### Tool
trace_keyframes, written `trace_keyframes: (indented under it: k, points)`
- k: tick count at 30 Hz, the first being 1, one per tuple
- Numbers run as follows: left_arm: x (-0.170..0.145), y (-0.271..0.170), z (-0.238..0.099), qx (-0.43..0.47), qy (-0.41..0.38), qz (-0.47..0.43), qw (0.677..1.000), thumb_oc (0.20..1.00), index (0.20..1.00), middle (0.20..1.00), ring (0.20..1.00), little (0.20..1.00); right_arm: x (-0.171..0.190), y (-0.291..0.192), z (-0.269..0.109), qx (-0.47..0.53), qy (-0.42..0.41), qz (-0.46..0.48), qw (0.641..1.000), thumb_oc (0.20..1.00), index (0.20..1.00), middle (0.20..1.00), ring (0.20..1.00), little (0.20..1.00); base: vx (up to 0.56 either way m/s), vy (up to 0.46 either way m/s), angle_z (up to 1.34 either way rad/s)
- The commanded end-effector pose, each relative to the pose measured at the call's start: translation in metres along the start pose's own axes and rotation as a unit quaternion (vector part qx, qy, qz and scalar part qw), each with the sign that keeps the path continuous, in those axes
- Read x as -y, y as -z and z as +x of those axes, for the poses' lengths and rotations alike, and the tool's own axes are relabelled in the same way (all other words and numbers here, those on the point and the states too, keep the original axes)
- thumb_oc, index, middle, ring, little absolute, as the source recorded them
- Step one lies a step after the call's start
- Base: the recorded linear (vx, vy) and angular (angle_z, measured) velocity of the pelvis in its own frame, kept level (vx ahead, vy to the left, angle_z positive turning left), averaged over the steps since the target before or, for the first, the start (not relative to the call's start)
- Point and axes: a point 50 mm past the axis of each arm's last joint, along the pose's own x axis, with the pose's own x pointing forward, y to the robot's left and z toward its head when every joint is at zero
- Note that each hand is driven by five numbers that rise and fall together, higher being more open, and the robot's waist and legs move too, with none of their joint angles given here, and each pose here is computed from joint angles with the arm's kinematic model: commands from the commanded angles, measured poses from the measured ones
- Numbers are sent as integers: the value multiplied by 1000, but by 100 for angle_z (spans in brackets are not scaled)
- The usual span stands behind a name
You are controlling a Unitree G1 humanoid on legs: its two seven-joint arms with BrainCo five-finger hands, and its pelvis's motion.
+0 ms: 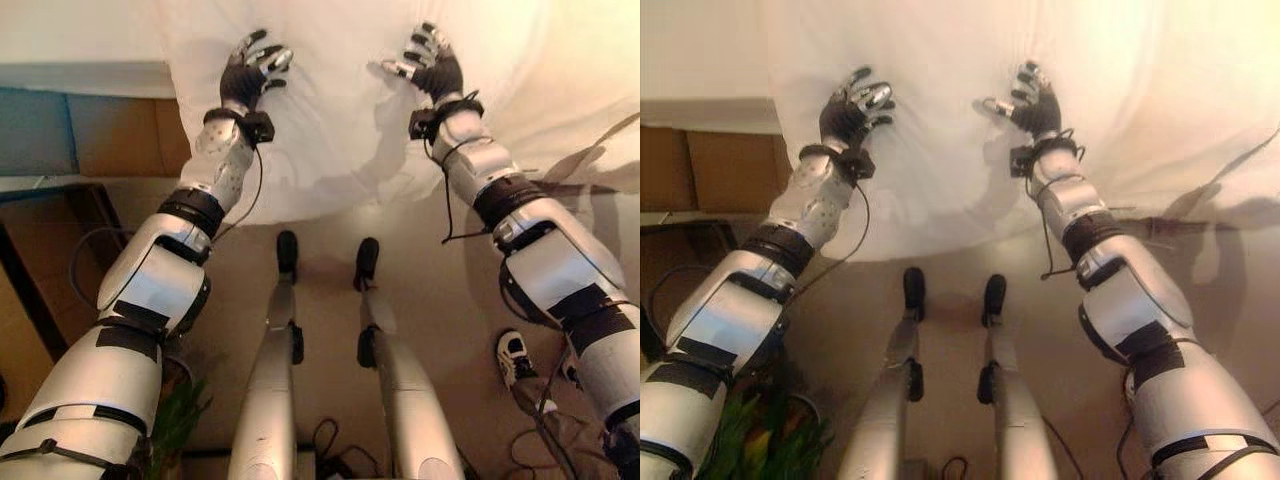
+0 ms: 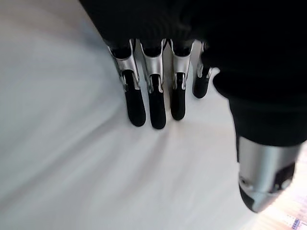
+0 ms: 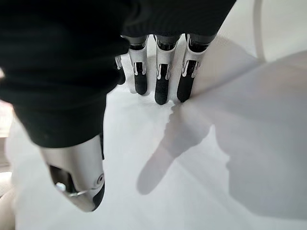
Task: Make the bed
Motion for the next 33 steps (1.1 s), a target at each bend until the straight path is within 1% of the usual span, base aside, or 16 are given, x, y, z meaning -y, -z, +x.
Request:
trace_keyframes:
  k: [1, 3, 6, 11, 16, 19, 20, 21, 22, 24, 25, 27, 29, 30, 31, 33]
  points:
    - [-6, 15, 1, -45, -33, 69, 996, 1000, 1000, 1000, 1000, 1000, 8, 11, 0, -33, 17, -39, 999, 1000, 1000, 1000, 1000, 1000, 33, -11, 2]
    - [-7, 13, 2, -41, -54, 83, 994, 1000, 1000, 1000, 1000, 1000, 9, 11, 1, -35, 26, -50, 998, 1000, 1000, 1000, 1000, 1000, 0, 0, 0]
    - [-7, 13, 2, -42, -63, 96, 992, 1000, 1000, 1000, 1000, 1000, 12, 16, 0, -42, 35, -65, 996, 1000, 1000, 1000, 1000, 1000, 22, -2, -1]
    - [-12, 18, 0, -49, -74, 89, 992, 1000, 1000, 1000, 1000, 1000, 14, 24, -3, -54, 40, -61, 996, 1000, 1000, 1000, 1000, 1000, 0, 0, 0]
    - [-29, 43, -12, -82, -103, 67, 989, 1000, 1000, 1000, 1000, 1000, 28, 56, -15, -100, 74, -11, 992, 1000, 1000, 1000, 1000, 1000, -11, 1, 1]
    - [-35, 51, -17, -90, -115, 60, 987, 1000, 1000, 1000, 1000, 1000, 33, 68, -20, -116, 85, 3, 990, 1000, 1000, 1000, 1000, 1000, -49, 13, 5]
    - [-42, 65, -26, -107, -131, 42, 985, 1000, 1000, 1000, 1000, 1000, 36, 84, -28, -139, 98, 30, 985, 1000, 1000, 1000, 1000, 1000, 0, 0, 0]
    - [-42, 66, -26, -108, -131, 43, 985, 1000, 1000, 1000, 1000, 1000, 36, 84, -28, -140, 98, 30, 985, 1000, 1000, 1000, 1000, 1000, 0, 0, 0]
    - [-49, 80, -35, -125, -145, 34, 981, 1000, 1000, 1000, 1000, 1000, 43, 99, -36, -162, 113, 28, 980, 1000, 1000, 1000, 1000, 1000, 0, 0, 0]
    - [-50, 84, -38, -130, -149, 31, 980, 1000, 1000, 1000, 1000, 1000, 45, 105, -40, -170, 116, 29, 978, 1000, 1000, 1000, 1000, 1000, 0, 0, 0]
    - [-55, 98, -47, -147, -159, 23, 976, 1000, 1000, 1000, 1000, 1000, 49, 118, -48, -188, 127, 36, 973, 1000, 1000, 1000, 1000, 1000, 0, 0, 0]
    - [-60, 105, -53, -156, -168, 22, 973, 1000, 1000, 1000, 1000, 1000, 51, 128, -55, -200, 132, 39, 970, 1000, 1000, 1000, 1000, 1000, 0, 0, 0]
    - [-68, 126, -71, -181, -191, 26, 964, 1000, 1000, 1000, 1000, 1000, 55, 151, -73, -231, 138, 22, 963, 1000, 1000, 1000, 1000, 1000, -21, 22, 4]
    - [-68, 127, -71, -182, -191, 26, 964, 1000, 1000, 1000, 1000, 1000, 55, 152, -73, -231, 138, 21, 963, 1000, 1000, 1000, 1000, 1000, -27, 14, 5]
    - [-69, 141, -84, -199, -201, 26, 959, 1000, 1000, 1000, 1000, 1000, 58, 167, -86, -253, 140, 7, 957, 1000, 1000, 1000, 1000, 1000, -15, 5, 4]
    - [-70, 149, -90, -210, -206, 21, 955, 1000, 1000, 1000, 1000, 1000, 59, 175, -94, -265, 142, 0, 954, 1000, 1000, 1000, 1000, 1000, -21, 10, 4]
